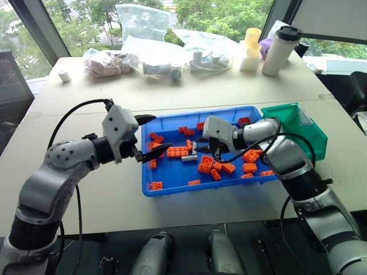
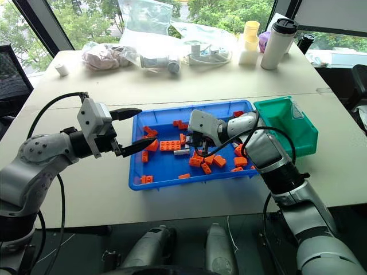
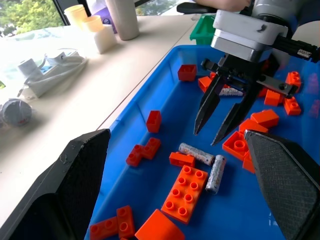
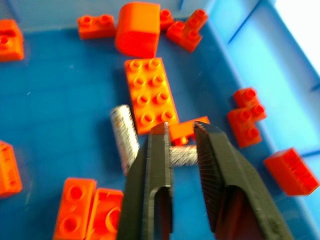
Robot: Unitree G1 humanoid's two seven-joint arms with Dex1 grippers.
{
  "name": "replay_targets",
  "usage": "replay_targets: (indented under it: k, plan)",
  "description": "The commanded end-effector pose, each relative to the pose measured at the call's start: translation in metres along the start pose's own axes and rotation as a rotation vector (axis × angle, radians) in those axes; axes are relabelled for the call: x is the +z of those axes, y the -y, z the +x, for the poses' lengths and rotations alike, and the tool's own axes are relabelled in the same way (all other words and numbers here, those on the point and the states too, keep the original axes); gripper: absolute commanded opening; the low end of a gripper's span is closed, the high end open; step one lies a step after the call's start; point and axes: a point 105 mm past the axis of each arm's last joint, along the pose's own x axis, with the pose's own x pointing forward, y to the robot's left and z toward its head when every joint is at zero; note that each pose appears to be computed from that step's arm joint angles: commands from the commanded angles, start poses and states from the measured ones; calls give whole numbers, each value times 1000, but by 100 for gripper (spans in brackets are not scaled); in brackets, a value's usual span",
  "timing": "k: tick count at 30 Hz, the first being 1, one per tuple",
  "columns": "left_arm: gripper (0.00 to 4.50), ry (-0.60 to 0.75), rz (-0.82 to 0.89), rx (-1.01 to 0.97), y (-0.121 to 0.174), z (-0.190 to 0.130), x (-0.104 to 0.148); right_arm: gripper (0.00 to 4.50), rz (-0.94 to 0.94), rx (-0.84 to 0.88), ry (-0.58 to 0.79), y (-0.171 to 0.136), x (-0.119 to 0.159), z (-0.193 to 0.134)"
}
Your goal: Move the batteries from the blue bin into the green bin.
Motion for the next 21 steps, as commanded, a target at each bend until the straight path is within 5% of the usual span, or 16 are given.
replay_targets:
  k: [1,4,14,17,21]
  plan:
    - [450,32,45,12,-4,-1,10,297,-35,19,19,-6,11,1]
    - [450,33,50,15,-7,-1,10,442,-31,19,12,-8,10,7]
    - [450,29,55,21,-7,-2,10,442,-39,72,-13,-16,3,24]
    - [450,24,57,28,-7,-3,9,360,-46,90,-28,-18,-1,31]
    - [450,24,56,31,-6,-4,9,146,-48,94,-48,-17,-4,36]
